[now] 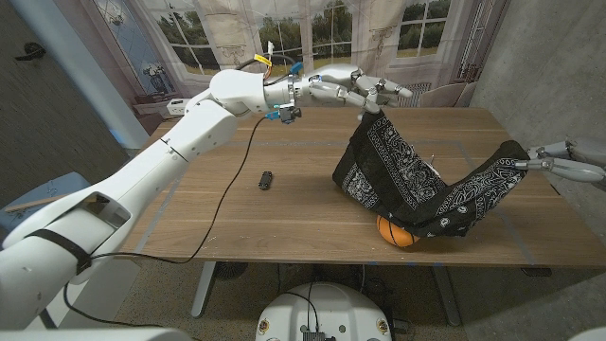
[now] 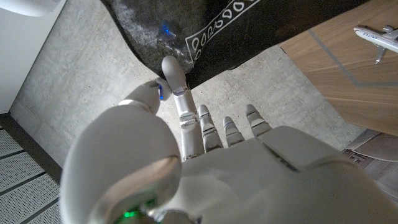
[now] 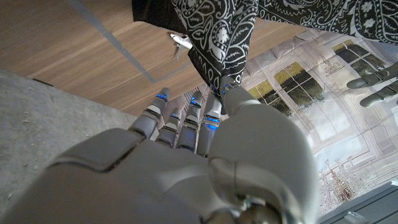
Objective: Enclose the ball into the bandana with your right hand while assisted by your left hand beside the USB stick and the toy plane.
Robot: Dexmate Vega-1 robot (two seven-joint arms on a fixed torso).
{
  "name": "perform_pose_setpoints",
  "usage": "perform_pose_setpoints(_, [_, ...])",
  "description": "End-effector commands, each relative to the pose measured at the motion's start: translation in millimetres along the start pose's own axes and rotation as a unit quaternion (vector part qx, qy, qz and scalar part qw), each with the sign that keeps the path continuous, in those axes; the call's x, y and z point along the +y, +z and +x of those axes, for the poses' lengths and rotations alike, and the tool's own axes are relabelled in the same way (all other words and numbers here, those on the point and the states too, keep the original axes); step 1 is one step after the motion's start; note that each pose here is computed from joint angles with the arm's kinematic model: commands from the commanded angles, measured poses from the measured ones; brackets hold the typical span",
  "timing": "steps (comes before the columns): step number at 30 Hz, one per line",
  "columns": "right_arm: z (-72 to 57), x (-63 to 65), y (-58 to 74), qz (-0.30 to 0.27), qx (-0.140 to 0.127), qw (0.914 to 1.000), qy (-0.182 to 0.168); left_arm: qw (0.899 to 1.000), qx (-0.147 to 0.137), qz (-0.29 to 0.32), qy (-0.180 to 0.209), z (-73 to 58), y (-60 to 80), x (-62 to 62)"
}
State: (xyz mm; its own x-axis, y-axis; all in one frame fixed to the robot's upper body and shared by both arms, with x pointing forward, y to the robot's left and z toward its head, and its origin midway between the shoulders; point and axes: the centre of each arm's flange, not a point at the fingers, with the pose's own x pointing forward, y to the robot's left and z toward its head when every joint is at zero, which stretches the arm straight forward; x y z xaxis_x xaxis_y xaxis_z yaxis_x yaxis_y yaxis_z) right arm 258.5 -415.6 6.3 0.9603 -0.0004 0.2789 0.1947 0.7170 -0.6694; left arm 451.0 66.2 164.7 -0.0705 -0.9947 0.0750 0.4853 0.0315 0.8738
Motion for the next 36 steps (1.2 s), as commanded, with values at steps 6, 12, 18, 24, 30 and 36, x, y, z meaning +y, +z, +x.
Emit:
perform_pose_setpoints(6, [-5.1,13.1,-9.2,0.011,0.073,0.9948,0.07,0.996,0.022,0.007,-0.091,11.9,-0.3,-17.1])
perform_pose_setpoints(12, [-0.7,12.4,-6.6,0.012,0.071,0.995,0.069,0.993,0.034,0.018,-0.114,11.5,1.6,-12.7])
perform_pose_setpoints(18, [5.5,10.4,-5.4,0.019,0.075,0.9938,0.081,0.992,0.022,-0.002,-0.121,9.0,-3.4,-11.1])
perform_pose_setpoints(24, [9.9,9.9,-5.6,0.037,0.074,0.9937,0.076,0.994,0.011,-0.022,-0.111,3.8,-9.0,-8.9])
perform_pose_setpoints(30, [6.6,9.0,-2.8,0.039,0.1,0.9926,0.056,0.994,0.014,-0.021,-0.104,1.0,-10.8,-7.2])
perform_pose_setpoints(36, [-4.3,11.4,5.0,0.008,0.146,0.9892,0.009,0.994,0.012,-0.02,-0.104,0.9,-11.0,-2.8])
